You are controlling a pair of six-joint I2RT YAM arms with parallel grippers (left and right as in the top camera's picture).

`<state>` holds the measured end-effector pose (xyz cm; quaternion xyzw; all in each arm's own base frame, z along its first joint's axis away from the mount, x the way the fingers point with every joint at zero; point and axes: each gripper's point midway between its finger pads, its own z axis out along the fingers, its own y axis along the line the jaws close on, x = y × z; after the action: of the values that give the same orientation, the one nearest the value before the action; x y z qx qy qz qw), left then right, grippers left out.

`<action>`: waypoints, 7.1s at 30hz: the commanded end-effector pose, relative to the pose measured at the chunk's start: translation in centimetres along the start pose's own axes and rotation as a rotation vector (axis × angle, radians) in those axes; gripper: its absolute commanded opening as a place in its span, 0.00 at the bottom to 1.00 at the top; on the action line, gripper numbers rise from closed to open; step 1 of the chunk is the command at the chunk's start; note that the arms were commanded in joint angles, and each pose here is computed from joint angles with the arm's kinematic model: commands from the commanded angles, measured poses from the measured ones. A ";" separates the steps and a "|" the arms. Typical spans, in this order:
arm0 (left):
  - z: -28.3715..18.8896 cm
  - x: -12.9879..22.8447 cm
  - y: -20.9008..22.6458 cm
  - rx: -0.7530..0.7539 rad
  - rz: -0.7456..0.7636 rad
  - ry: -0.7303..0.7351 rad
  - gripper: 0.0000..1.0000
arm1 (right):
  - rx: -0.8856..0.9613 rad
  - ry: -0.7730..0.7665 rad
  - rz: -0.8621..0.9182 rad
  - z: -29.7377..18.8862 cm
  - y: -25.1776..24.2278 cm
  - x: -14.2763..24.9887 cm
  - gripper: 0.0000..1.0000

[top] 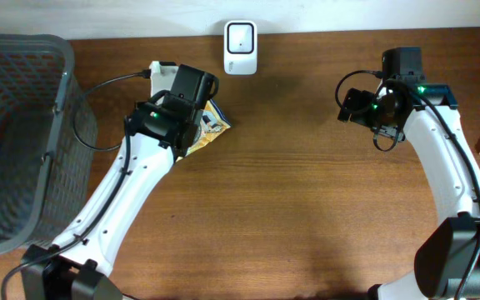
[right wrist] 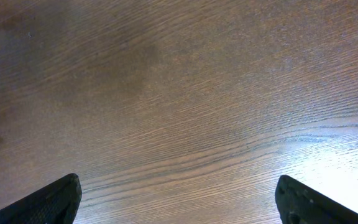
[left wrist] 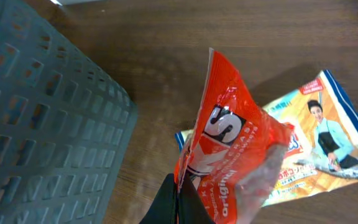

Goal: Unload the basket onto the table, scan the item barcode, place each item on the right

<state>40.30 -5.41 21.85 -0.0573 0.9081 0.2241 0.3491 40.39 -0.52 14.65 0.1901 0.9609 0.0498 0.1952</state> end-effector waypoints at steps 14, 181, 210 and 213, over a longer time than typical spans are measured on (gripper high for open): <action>-6.3 9.8 -21.6 0.869 0.157 0.366 0.01 | -0.003 -0.009 0.014 -0.4 -0.2 -0.1 0.98; -2.2 -2.1 -1.2 0.425 -0.175 0.215 0.99 | -0.288 0.228 -0.699 5.0 14.1 12.9 0.95; -1.8 -1.4 -1.4 0.417 -0.162 0.245 0.99 | -0.097 -0.862 -0.719 0.6 29.7 -7.8 0.04; -1.8 -1.4 -1.4 0.416 -0.162 0.245 0.99 | -0.051 -1.014 -0.840 2.5 31.5 -9.0 0.04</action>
<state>40.47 -7.70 23.26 -0.0737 0.9641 -0.0061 0.2550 58.69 24.52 21.93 -0.1602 0.7697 -0.0539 0.6156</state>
